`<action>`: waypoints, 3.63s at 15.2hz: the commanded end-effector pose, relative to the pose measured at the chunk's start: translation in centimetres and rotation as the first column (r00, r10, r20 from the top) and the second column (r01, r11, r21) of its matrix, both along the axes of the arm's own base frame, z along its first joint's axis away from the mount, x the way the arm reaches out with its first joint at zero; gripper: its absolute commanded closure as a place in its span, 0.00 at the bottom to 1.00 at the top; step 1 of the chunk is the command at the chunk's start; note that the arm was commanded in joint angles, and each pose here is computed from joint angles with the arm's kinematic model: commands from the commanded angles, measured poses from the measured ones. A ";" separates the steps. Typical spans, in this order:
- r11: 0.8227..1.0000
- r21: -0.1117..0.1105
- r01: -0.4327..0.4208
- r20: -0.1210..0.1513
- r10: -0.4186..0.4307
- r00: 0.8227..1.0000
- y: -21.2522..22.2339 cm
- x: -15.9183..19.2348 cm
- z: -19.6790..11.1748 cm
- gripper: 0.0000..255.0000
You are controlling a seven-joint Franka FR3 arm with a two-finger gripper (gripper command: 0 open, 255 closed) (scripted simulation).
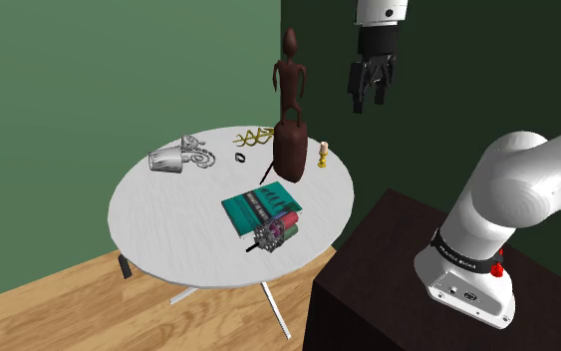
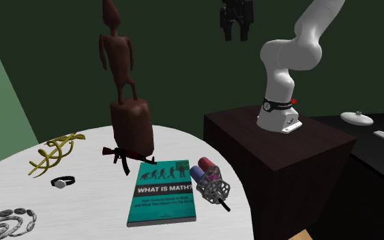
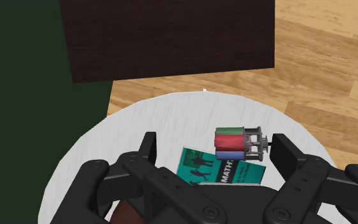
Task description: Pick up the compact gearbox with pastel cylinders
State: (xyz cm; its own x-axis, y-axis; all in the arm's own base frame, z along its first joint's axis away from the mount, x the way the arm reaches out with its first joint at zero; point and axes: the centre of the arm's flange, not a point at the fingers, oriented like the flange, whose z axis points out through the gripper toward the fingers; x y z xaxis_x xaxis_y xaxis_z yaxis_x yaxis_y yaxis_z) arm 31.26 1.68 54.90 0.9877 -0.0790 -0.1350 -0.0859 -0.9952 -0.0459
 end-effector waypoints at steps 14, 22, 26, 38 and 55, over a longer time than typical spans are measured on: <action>0.989 0.052 -0.137 0.074 0.133 0.988 5.3 7.0 -14.0 0.00; 0.972 0.078 -0.222 0.123 0.211 0.970 9.4 11.3 -22.2 0.00; 0.960 0.090 -0.264 0.148 0.249 0.957 11.7 13.5 -26.1 0.00; 0.930 0.110 -0.351 0.201 0.325 0.924 17.0 18.0 -35.6 0.00; 0.930 0.110 -0.351 0.201 0.325 0.924 17.0 18.0 -37.5 1.00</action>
State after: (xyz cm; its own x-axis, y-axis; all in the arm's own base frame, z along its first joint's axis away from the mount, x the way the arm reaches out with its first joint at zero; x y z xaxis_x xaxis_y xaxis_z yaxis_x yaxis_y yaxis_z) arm 49.22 18.73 17.08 0.9609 0.2708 0.0586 0.2769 -0.9455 -0.1714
